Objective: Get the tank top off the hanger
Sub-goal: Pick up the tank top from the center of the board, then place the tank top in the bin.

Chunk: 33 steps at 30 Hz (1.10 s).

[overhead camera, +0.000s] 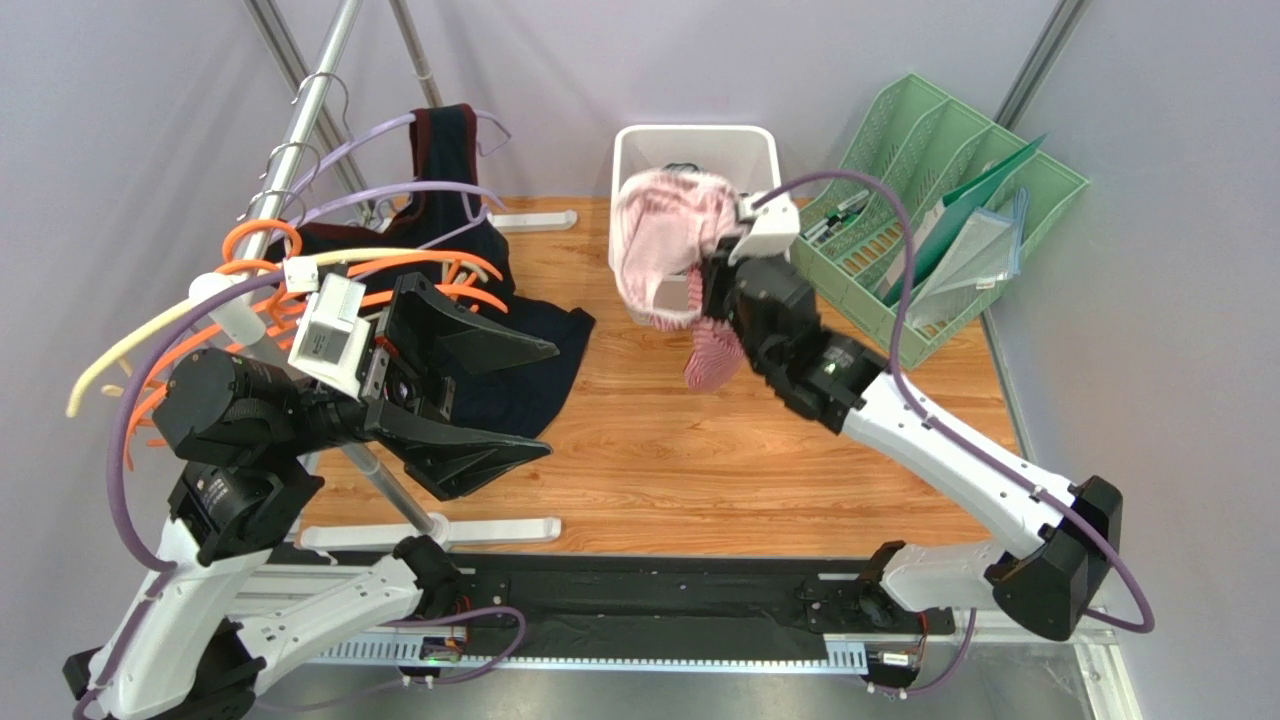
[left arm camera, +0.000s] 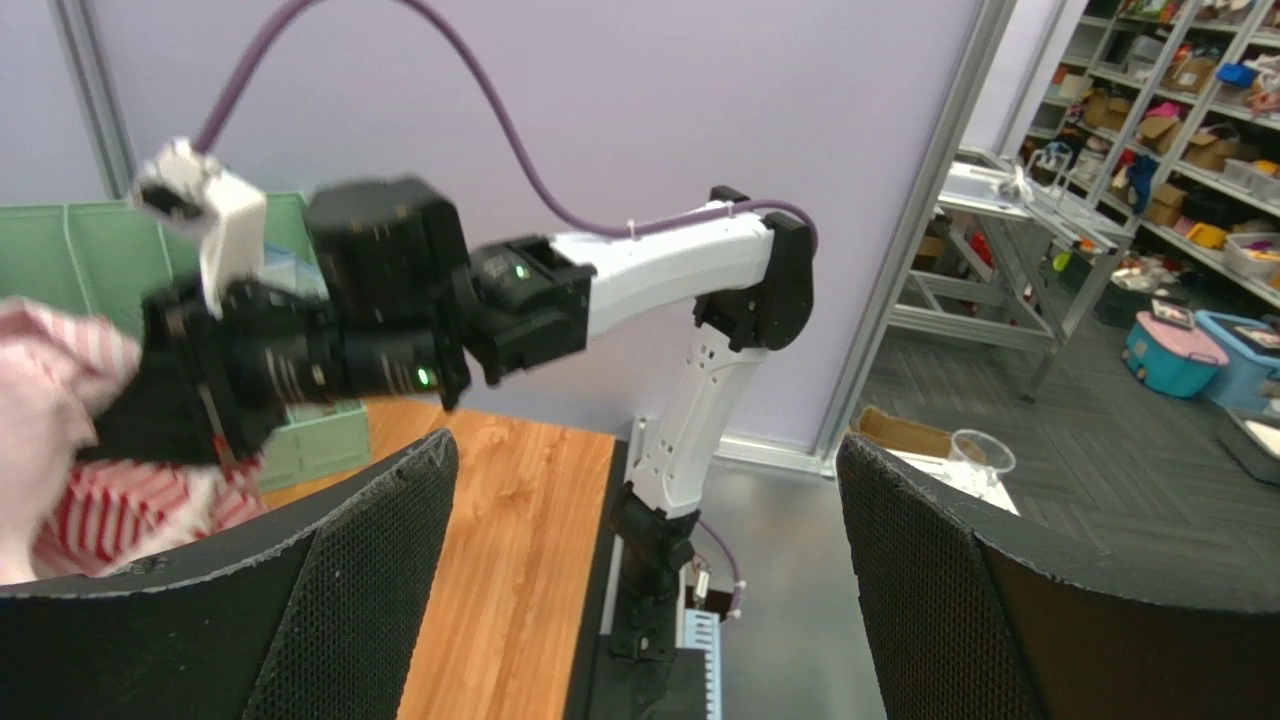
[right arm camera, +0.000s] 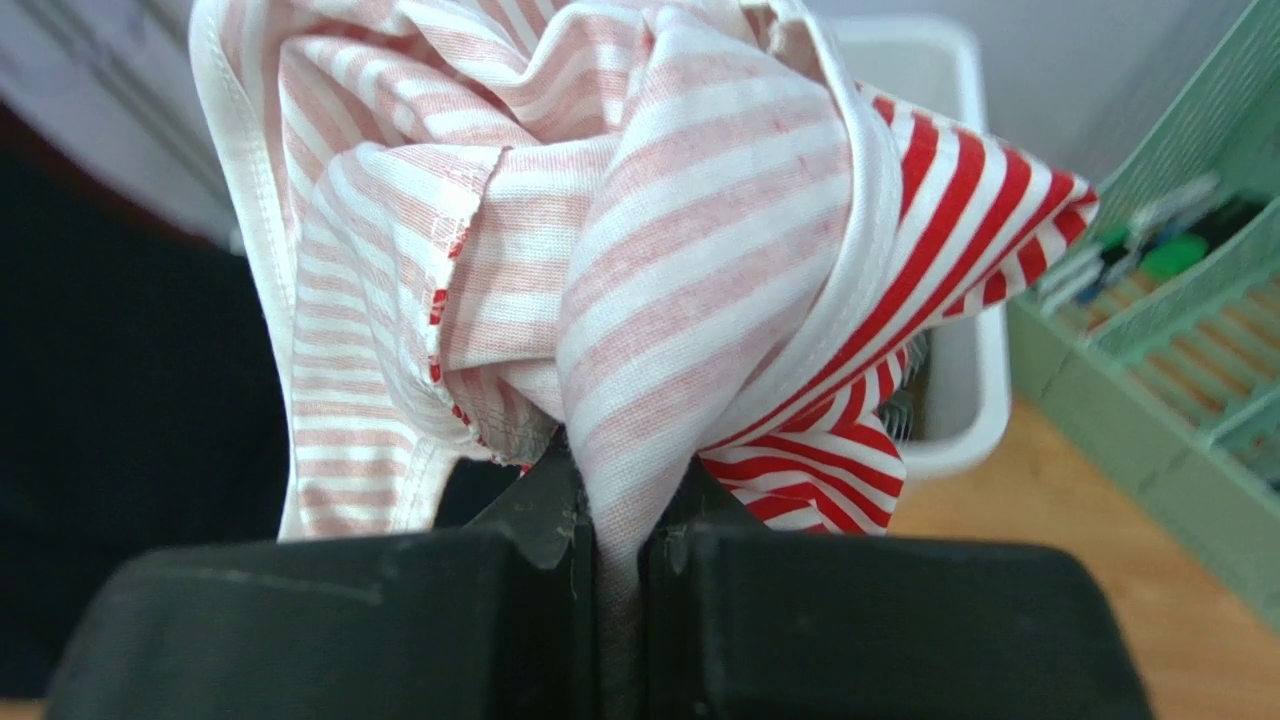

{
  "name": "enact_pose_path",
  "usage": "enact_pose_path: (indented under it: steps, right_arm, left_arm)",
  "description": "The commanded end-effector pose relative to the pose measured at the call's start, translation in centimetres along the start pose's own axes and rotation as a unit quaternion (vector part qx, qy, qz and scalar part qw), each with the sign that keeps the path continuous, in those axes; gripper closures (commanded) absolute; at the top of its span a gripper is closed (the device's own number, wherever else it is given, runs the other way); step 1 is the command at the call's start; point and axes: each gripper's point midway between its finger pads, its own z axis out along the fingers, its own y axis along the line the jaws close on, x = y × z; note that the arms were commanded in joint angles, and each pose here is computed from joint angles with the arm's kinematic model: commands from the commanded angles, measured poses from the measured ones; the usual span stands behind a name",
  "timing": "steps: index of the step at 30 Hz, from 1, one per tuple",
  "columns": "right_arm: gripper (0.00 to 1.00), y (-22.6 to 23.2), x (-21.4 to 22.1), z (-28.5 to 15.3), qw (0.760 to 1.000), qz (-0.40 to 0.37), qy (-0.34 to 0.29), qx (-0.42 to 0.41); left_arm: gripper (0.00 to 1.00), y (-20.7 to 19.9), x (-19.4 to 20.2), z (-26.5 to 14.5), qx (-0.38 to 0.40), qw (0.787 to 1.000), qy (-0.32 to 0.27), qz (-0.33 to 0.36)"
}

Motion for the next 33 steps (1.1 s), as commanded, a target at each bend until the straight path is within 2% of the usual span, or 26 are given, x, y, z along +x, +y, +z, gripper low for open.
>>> enact_pose_path:
  steps: [1, 3, 4, 5, 9, 10, 12, 14, 17, 21, 24, 27, 30, 31, 33]
  right_arm:
    - [1.00, -0.8, -10.1, 3.8, 0.994, 0.025, -0.107, -0.018]
    - [1.00, -0.8, -10.4, 7.1, 0.994, 0.025, -0.101, -0.016]
    - [1.00, -1.1, -13.5, 7.7, 0.991, 0.033, -0.128, -0.017]
    - [1.00, -1.1, -14.4, 8.6, 0.990, 0.033, -0.134, -0.015]
    - [1.00, -1.1, -13.7, 14.3, 0.992, 0.014, -0.121, 0.006]
    - [0.98, -1.4, -12.2, 16.7, 0.993, 0.009, -0.112, 0.021]
    - [0.98, -2.2, -10.1, 18.7, 0.995, 0.002, -0.093, 0.045]
    - [0.96, -3.7, -6.0, 21.3, 0.995, 0.000, -0.059, 0.086]
    - [0.96, -6.2, 0.3, 23.4, 0.991, 0.016, -0.001, 0.135]
    - [0.93, -8.2, 7.0, 24.6, 0.984, 0.046, 0.070, 0.157]
    - [0.87, -8.6, 10.9, 25.7, 0.978, 0.070, 0.128, 0.150]
    - [0.79, -8.8, 12.8, 25.8, 0.970, 0.069, 0.175, 0.151]
    - [0.64, -8.8, 12.3, 25.7, 0.968, 0.056, 0.192, 0.149]
    - [0.54, -8.3, 10.8, 25.5, 0.971, 0.054, 0.183, 0.143]
    - [0.42, -8.6, 9.5, 24.7, 0.971, 0.040, 0.185, 0.143]
  left_arm:
    - [0.01, 0.2, -0.1, -0.3, -0.004, 0.999, -0.008, 0.030]
    - [0.01, 0.1, -0.2, -0.4, -0.005, 0.999, -0.011, 0.035]
    - [0.01, 0.3, 0.2, -0.3, -0.004, 0.999, -0.010, 0.034]
    - [0.01, 0.2, 0.2, -0.4, -0.003, 0.999, -0.013, 0.035]
    - [0.01, 0.9, 1.1, 0.1, 0.002, 0.999, -0.010, 0.032]
    - [0.01, 1.1, 1.3, 0.2, -0.001, 0.999, -0.008, 0.038]
    - [0.01, 2.0, 1.8, 0.6, -0.011, 0.999, 0.001, 0.037]
    - [0.01, 2.6, 2.3, 0.9, -0.019, 0.999, 0.008, 0.035]
    - [0.01, 3.1, 2.9, 1.3, -0.018, 0.999, 0.016, 0.026]
    - [0.01, 3.3, 3.2, 1.5, -0.017, 0.999, 0.023, 0.025]
    - [0.01, 3.5, 3.4, 1.5, -0.022, 0.999, 0.024, 0.021]
    - [0.01, 3.8, 3.5, 1.7, -0.027, 0.999, 0.025, 0.013]
    - [0.01, 4.0, 3.5, 1.8, -0.033, 0.999, 0.024, -0.007]
    - [0.01, 4.0, 3.6, 1.9, -0.035, 0.999, 0.024, -0.018]
    - [0.01, 4.3, 3.4, 1.9, -0.047, 0.998, 0.020, -0.029]
